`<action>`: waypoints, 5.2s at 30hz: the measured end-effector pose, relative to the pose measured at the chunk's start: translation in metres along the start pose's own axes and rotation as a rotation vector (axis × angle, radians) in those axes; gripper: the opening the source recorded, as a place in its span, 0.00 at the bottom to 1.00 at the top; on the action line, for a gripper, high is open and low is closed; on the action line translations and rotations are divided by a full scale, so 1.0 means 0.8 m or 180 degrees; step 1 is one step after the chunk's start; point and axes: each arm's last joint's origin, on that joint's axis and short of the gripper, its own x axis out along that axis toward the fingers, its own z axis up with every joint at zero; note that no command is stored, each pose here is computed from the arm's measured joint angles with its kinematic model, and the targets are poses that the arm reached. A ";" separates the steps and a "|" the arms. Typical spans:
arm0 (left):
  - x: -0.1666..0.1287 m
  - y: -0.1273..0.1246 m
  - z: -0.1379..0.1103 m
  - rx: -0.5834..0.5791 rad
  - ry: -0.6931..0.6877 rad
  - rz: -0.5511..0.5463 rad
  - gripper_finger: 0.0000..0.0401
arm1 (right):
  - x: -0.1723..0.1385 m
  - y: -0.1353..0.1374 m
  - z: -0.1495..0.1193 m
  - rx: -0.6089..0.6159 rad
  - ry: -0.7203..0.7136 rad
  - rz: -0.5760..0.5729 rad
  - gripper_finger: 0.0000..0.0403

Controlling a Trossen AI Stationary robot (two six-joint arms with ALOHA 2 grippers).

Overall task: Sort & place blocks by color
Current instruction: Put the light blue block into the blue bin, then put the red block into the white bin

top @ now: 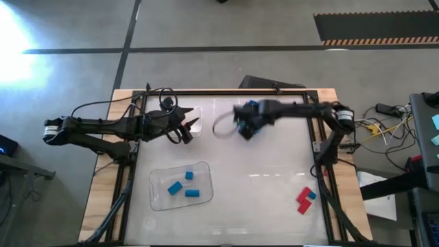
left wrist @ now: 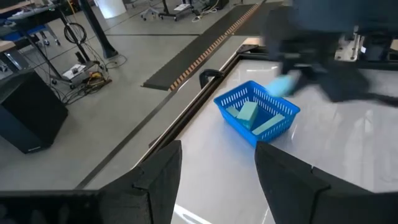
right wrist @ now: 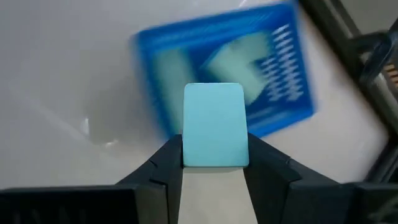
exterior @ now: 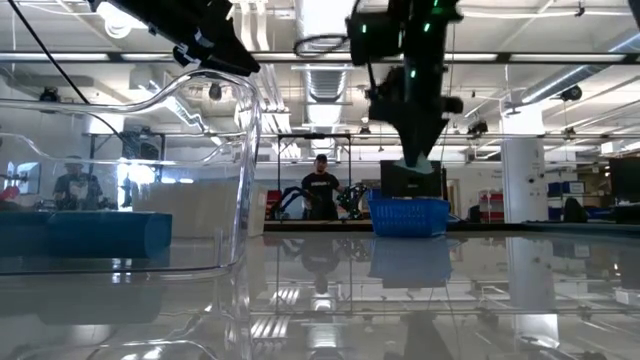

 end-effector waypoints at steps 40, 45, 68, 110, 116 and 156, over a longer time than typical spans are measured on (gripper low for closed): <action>0.001 0.000 -0.003 0.0074 0.0025 -0.0001 0.47 | -0.091 0.068 -0.100 0.0683 0.1201 0.1485 0.55; 0.001 -0.001 -0.004 0.0079 0.0030 -0.0002 0.47 | -0.095 0.110 -0.187 0.0975 0.1880 0.1157 0.55; 0.001 -0.001 -0.002 0.0142 -0.0039 0.0002 0.47 | -0.006 0.096 -0.346 0.1206 0.2418 -0.0254 0.05; 0.001 -0.001 -0.001 0.0131 -0.0054 0.0004 0.47 | -0.008 0.120 -0.281 -0.3150 0.1030 0.0871 0.49; 0.001 -0.001 0.000 0.0129 -0.0061 0.0005 0.47 | 0.006 0.129 -0.284 -0.3245 0.1036 0.0830 0.50; -0.019 -0.093 -0.015 0.0456 -0.0097 -0.1544 0.47 | -0.031 0.103 -0.083 -0.1683 -0.4236 0.2398 0.22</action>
